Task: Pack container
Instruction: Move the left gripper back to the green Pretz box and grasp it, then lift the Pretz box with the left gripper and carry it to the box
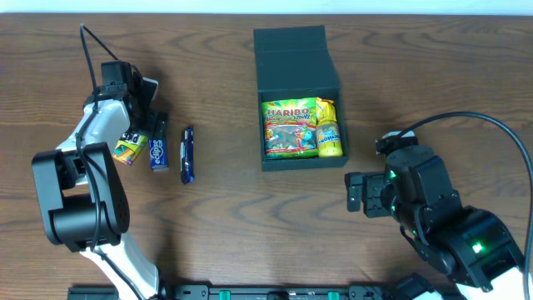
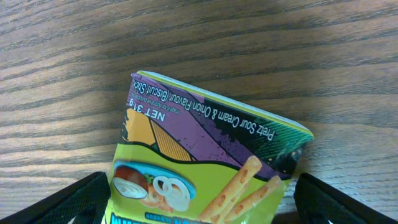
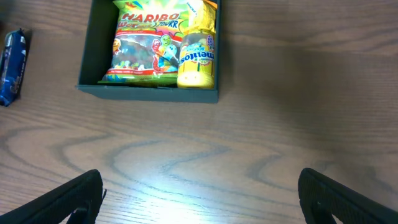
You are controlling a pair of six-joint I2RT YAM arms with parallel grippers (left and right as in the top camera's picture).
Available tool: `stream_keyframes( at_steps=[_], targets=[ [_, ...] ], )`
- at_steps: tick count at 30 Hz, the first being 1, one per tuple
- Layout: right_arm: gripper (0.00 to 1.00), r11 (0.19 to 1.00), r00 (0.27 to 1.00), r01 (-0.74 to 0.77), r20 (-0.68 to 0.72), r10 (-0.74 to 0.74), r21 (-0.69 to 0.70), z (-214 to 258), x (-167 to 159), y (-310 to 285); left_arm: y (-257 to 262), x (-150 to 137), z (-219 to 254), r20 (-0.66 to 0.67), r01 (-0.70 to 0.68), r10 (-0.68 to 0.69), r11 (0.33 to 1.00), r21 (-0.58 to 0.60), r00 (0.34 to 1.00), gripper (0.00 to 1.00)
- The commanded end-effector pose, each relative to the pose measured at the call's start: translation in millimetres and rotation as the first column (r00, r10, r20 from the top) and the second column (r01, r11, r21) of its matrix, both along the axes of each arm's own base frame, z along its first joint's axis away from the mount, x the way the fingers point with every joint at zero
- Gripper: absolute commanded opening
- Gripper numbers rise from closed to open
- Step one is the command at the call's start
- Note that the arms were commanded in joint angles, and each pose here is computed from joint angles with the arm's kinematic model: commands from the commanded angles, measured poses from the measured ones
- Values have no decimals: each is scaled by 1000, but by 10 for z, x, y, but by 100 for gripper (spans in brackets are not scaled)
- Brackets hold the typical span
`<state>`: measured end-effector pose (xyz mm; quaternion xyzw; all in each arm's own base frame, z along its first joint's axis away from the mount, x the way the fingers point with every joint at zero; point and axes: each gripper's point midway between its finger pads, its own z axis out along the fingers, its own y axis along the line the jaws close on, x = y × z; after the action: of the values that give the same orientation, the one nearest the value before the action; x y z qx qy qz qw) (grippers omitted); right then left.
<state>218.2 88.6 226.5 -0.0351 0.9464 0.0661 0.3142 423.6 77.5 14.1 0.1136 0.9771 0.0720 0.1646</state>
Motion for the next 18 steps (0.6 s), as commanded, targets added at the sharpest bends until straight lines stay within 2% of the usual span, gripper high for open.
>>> stream_keyframes(
  at_steps=[1,10,18],
  targets=[
    [99,1000,1000,-2,13,2,-6,35,8,-21,-31,-66,-166,-43,4,-5,1000,-21,999,95],
    [99,1000,1000,-2,13,2,-6,35,8,-21,-9,79,-115,20,3,-2,1000,-13,1000,95],
    [99,1000,1000,-2,13,2,-6,35,8,-21,-14,79,-120,20,4,-4,1000,-16,1000,95]
  ],
)
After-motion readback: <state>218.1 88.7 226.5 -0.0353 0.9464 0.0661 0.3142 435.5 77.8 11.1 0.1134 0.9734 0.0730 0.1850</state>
